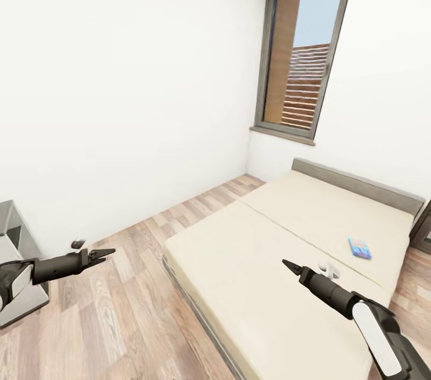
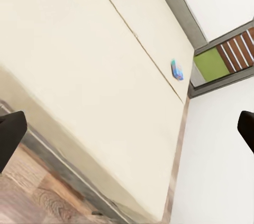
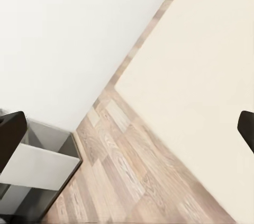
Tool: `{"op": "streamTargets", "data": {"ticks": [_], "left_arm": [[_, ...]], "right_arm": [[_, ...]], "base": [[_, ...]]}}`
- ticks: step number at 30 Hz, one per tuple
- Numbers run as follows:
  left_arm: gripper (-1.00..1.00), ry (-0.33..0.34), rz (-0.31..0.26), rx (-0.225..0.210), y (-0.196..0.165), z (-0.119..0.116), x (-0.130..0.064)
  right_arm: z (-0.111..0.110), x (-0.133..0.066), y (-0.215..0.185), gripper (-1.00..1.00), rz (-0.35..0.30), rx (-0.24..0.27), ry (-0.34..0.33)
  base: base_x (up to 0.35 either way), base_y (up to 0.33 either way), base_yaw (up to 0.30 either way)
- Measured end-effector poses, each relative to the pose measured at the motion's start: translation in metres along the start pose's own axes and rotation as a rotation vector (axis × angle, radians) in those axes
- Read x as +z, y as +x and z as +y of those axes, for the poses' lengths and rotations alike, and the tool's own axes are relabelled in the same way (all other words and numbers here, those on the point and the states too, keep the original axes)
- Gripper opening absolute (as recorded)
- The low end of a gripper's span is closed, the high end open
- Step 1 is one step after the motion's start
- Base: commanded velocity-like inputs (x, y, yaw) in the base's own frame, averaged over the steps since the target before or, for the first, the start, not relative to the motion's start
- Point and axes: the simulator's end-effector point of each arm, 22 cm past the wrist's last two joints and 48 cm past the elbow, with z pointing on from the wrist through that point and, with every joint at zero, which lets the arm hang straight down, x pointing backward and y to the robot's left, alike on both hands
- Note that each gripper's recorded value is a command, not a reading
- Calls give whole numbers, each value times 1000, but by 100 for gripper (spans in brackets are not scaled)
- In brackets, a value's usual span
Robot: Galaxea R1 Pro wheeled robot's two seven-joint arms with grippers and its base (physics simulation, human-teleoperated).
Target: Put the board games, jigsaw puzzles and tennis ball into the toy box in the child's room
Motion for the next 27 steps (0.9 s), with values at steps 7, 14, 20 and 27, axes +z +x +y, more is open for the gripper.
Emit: {"op": "streamTargets", "data": {"ticks": [7,14,20,27], "left_arm": [[100,4,-2,3,-1,-2,-1],[100,5,-4,5,-2,-4,-1],[100,7,-7,7,-3,-5,-2],[100,8,-8,9,-4,-7,-3]], "right_arm": [[1,-1,-1,100,-3,-1,-2],[3,-1,-2,100,-5,-3,-4],[4,-2,-3,100,-7,-4,-6],[6,-3,-5,100,-10,-6,-9]], "base": [[-168,0,274],[-37,0,274],[-117,0,274],[-36,0,274]]}}
